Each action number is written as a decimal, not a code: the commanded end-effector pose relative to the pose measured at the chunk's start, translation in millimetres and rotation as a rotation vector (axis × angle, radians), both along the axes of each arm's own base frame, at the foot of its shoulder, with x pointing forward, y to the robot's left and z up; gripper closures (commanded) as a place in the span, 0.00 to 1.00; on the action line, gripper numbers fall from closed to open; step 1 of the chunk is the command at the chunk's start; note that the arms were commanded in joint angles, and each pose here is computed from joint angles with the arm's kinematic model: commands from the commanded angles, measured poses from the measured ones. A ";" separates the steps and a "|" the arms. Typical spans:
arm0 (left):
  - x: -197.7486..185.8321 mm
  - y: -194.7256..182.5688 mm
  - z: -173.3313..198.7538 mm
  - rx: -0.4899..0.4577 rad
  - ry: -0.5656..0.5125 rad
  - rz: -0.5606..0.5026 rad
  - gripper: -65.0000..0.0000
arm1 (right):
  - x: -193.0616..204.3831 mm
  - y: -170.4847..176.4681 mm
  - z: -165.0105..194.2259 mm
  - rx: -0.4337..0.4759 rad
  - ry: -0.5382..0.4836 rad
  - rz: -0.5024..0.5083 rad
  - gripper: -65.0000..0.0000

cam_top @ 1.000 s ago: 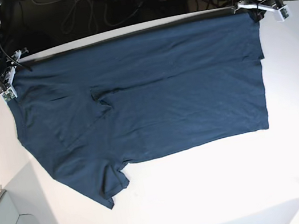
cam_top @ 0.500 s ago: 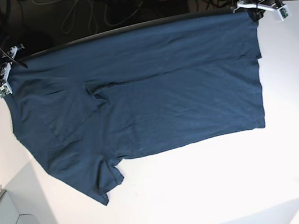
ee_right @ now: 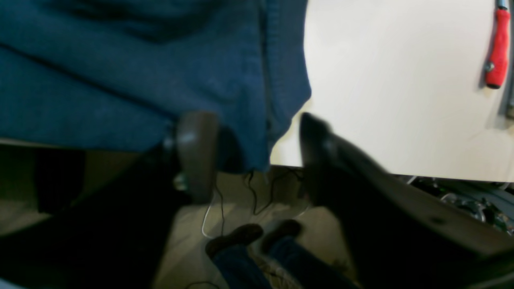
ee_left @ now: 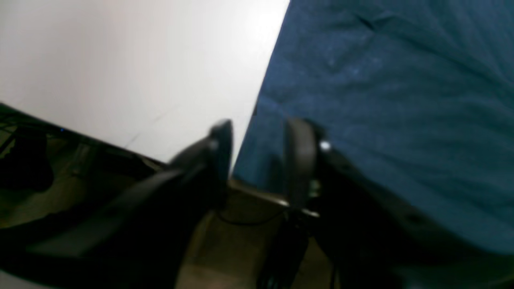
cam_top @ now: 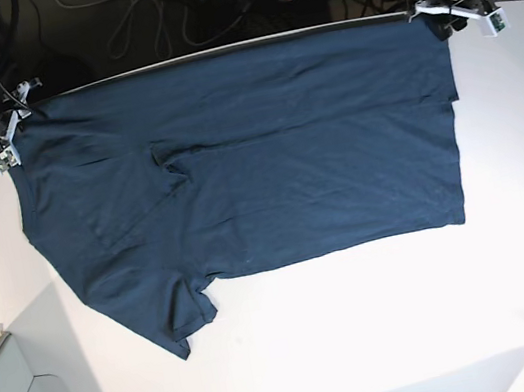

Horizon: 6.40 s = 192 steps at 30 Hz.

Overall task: Fold the T-shirt properly
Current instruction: 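Grasp the folded edge and drag the shirt toward the robot, then reach both grippers down to the hem corners of the shirt, then grasp the hem and fold it up over the folded shoulder edge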

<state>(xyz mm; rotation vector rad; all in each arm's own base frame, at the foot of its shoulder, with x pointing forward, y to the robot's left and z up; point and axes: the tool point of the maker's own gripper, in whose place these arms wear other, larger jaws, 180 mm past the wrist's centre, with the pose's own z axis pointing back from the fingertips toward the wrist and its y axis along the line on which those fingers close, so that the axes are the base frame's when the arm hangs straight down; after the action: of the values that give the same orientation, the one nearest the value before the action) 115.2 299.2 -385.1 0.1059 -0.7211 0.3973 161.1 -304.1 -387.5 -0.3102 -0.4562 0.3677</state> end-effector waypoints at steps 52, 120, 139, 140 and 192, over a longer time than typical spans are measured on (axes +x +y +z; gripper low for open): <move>315.3 23.1 10.1 -0.022 -0.356 -0.062 0.46 | 131.0 20.5 57.3 0.044 -0.299 0.052 0.37; 310.7 -1.4 -25.3 -0.050 -0.277 -0.093 1.00 | 302.7 73.8 -33.0 0.464 -0.375 0.048 1.00; 311.7 -28.4 37.4 -0.013 -0.456 -0.195 1.00 | 301.5 45.8 46.2 0.399 -0.588 0.033 1.00; 310.5 -30.9 41.1 -0.011 -0.466 -0.203 1.00 | 297.1 43.4 47.8 0.391 -0.594 0.031 1.00; 194.3 -25.9 28.4 -0.069 -0.435 -0.058 0.67 | 181.5 29.3 54.8 0.254 -0.636 0.045 0.28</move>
<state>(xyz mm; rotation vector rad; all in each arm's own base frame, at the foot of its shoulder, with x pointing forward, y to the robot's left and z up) 300.8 269.4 -373.1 -0.0743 -1.0773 0.4020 334.4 -272.0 -351.2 -0.1508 -1.0640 0.2370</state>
